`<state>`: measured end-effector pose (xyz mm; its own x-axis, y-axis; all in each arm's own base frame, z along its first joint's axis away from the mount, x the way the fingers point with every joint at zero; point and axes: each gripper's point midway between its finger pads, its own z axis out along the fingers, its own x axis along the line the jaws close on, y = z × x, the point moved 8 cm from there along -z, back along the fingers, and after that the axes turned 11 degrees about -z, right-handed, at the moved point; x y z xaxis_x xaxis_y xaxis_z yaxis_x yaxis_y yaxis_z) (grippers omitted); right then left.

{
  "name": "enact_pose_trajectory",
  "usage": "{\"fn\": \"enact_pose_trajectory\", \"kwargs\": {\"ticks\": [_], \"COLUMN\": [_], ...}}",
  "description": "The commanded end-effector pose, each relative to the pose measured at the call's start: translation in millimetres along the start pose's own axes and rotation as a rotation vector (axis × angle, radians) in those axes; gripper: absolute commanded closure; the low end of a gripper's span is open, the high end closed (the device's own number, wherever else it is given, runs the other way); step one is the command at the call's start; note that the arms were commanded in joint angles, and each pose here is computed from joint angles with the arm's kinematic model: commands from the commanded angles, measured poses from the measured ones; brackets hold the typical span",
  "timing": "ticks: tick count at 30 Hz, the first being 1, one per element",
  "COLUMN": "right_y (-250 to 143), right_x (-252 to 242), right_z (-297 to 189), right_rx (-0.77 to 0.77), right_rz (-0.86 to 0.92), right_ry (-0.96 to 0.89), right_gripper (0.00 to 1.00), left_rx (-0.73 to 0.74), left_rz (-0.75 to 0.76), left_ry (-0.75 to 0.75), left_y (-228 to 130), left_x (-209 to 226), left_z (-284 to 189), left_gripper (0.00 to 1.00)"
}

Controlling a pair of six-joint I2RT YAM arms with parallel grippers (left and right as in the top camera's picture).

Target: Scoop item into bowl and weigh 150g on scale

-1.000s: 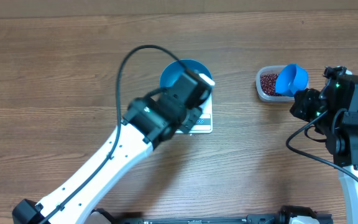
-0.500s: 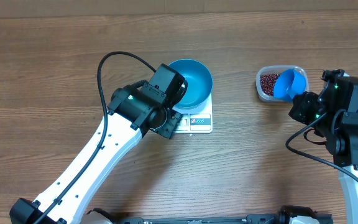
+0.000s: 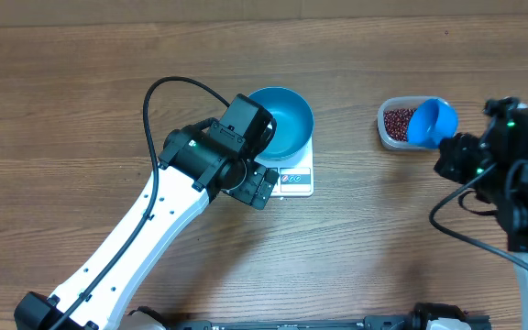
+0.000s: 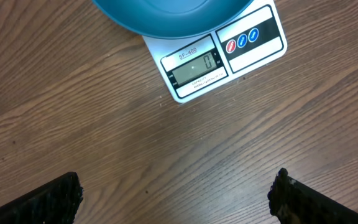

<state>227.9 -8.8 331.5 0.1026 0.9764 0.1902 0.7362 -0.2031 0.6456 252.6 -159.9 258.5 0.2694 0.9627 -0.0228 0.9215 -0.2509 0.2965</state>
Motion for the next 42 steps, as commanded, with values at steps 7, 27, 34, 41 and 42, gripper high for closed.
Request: {"fn": "enact_pose_trajectory", "kwargs": {"ticks": [7,27,34,41,42], "right_y": [40,66,67,63,63], "right_x": [2,8,-1,-4,-4], "right_z": [-57,40,90,122,124], "right_rx": [-0.104,0.169,0.268,0.357,0.361], "right_rz": [-0.136,-0.329,-0.335,-0.440,-0.446], "right_ry": [-0.096,-0.318,-0.450,-0.448,-0.447], "right_gripper": [0.96,0.96,0.96,0.96,0.96], "left_rx": [0.006,0.006,0.006,0.006,0.006], "left_rz": [-0.022,-0.022,-0.022,-0.022,-0.022], "left_ry": [-0.009,-0.009,-0.009,-0.009,-0.009], "left_y": [0,0,0,0,0], "left_x": [0,0,0,0,0], "left_z": [1,1,1,1,1], "left_gripper": [0.00,0.01,0.01,0.00,0.00]}}
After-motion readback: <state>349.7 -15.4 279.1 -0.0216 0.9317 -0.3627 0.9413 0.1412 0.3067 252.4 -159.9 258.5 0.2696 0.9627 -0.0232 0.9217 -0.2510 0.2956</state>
